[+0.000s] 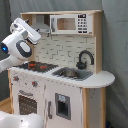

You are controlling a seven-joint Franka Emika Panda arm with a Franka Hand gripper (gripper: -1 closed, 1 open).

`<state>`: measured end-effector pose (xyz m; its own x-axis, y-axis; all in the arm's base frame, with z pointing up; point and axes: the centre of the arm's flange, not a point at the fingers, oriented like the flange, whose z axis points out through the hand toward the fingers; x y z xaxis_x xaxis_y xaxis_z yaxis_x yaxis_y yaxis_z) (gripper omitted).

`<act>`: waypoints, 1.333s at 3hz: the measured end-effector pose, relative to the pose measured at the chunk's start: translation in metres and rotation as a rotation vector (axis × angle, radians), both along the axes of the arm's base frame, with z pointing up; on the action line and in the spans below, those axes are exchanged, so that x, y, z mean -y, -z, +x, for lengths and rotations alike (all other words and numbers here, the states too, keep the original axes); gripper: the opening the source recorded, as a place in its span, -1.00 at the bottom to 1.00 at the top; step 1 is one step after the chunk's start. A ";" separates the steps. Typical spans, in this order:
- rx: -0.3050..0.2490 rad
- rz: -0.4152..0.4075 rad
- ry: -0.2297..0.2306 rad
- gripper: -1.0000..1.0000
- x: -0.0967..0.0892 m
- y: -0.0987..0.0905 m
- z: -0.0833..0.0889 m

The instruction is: Play with the kitchen

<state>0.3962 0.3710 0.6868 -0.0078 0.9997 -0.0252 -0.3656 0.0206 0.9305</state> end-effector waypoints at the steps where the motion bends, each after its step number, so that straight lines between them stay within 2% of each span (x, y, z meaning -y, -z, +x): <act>1: 0.014 0.042 0.009 1.00 -0.006 -0.002 0.003; 4: 0.042 0.232 0.063 1.00 -0.026 -0.019 0.001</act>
<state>0.3974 0.3965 0.7053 0.0513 0.9772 0.2059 -0.4086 -0.1676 0.8972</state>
